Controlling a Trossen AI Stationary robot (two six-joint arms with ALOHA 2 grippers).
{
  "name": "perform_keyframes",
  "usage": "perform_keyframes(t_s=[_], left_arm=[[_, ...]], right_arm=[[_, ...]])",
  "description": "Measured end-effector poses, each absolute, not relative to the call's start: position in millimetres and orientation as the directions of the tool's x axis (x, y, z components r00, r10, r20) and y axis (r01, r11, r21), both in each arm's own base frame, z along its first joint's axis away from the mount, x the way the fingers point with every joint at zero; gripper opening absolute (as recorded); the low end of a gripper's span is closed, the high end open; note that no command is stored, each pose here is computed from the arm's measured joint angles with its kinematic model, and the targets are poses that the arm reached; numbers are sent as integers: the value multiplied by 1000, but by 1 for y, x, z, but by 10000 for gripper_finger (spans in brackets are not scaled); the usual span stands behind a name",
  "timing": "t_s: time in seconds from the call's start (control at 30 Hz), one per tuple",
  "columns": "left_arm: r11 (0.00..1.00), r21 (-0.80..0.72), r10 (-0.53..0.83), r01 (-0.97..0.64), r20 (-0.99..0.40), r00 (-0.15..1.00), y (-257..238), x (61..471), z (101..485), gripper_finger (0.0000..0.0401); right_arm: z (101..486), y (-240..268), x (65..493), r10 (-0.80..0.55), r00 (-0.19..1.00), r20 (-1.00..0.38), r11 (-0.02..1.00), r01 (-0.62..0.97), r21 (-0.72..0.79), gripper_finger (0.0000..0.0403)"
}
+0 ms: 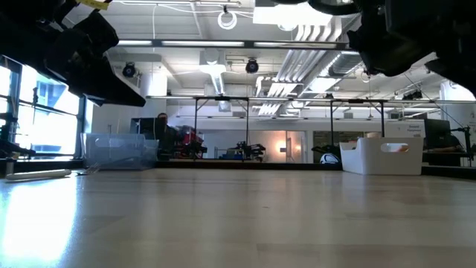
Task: Sort silverware by color (type)
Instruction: Put the bottom white fork into the transparent bin
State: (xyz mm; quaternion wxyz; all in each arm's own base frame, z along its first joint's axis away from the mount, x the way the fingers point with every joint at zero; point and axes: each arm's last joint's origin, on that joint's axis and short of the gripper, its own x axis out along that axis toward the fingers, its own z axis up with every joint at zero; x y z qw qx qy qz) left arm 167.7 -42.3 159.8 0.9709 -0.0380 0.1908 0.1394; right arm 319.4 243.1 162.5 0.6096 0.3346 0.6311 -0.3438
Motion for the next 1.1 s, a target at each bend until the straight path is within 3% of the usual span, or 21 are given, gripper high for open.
perform_keyframes(t_s=[0.2,0.5,0.8,1.1], left_arm=[[959,-20,255,-284,-384,887,-42,168,160,0],[958,-20,255,-284,-383,888,-42,168,160,0],[959,-19,256,-284,-384,887,-42,168,159,0],[959,-18,256,-284,-385,887,-42,168,159,0]], right_arm=[[157,244,322,-12,-20,-1000,552,834,-23,131],[154,239,334,7,47,-999,657,753,40,131],[157,238,328,39,-38,-999,670,742,-2,131],[173,235,329,5,53,-999,721,691,40,131]])
